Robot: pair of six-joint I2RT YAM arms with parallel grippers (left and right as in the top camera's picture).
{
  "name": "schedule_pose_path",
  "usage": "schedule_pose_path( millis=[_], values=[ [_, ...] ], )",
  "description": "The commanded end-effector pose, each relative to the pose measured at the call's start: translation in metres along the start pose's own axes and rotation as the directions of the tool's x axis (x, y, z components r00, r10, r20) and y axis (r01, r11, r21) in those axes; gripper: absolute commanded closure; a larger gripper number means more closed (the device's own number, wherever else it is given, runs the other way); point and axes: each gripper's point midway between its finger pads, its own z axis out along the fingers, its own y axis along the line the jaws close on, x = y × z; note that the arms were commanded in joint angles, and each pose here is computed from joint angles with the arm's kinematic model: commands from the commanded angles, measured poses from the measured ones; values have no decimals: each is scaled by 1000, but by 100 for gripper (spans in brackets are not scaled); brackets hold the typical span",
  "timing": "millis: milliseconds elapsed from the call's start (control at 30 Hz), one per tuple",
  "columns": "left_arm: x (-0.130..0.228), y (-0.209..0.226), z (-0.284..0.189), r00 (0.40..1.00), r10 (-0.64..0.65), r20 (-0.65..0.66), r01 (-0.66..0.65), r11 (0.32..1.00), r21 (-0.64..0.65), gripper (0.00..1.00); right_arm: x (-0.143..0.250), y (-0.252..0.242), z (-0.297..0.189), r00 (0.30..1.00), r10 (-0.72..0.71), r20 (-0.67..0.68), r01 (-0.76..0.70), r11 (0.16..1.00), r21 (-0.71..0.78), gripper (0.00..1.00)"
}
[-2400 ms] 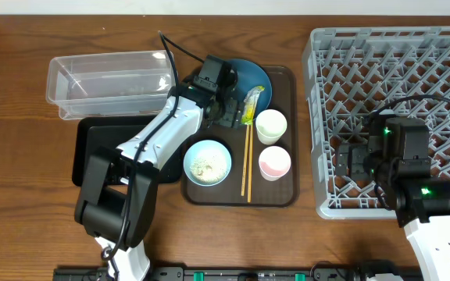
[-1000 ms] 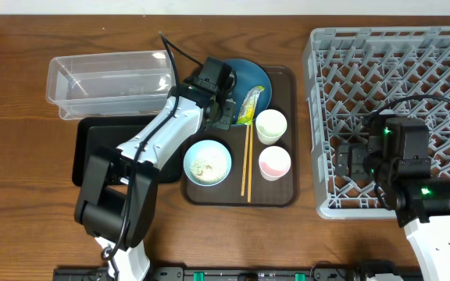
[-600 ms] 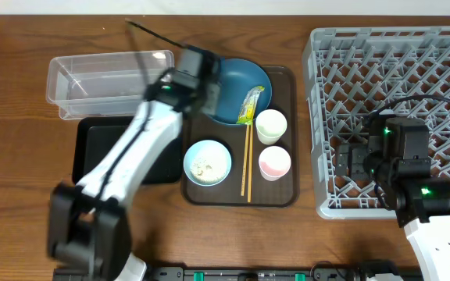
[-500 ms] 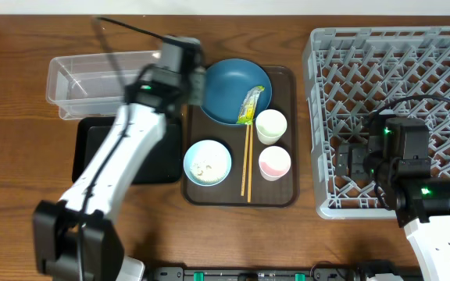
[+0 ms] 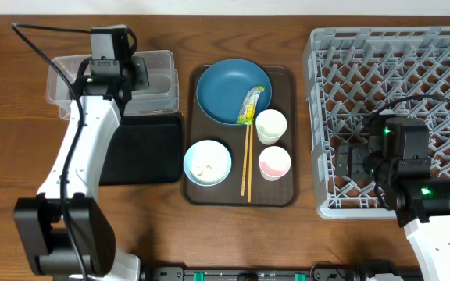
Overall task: Sort waste into correct bins and load items into the dishwasher rack
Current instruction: 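Carry the tissue left and drop it into the clear bin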
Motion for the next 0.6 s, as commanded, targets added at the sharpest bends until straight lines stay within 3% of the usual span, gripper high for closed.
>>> schedule_pose_path(
  millis=[0, 67, 300, 567],
  values=[
    [-6, -4, 2, 1000, 5, 13, -5, 1000, 19, 50, -9, 2, -6, 1000, 6, 28, -6, 1000, -7, 1],
    [-6, -17, 1, 1000, 8, 13, -9, 997, 80, 42, -9, 2, -6, 1000, 6, 28, -6, 1000, -7, 1],
    [8, -93, -15, 997, 69, -21, -56, 922, 382, 40, -9, 2, -6, 1000, 6, 27, -6, 1000, -7, 1],
    [52, -179, -21, 972, 228, -56, -169, 845, 508, 30, -8, 2, -6, 1000, 6, 24, -6, 1000, -7, 1]
  ],
)
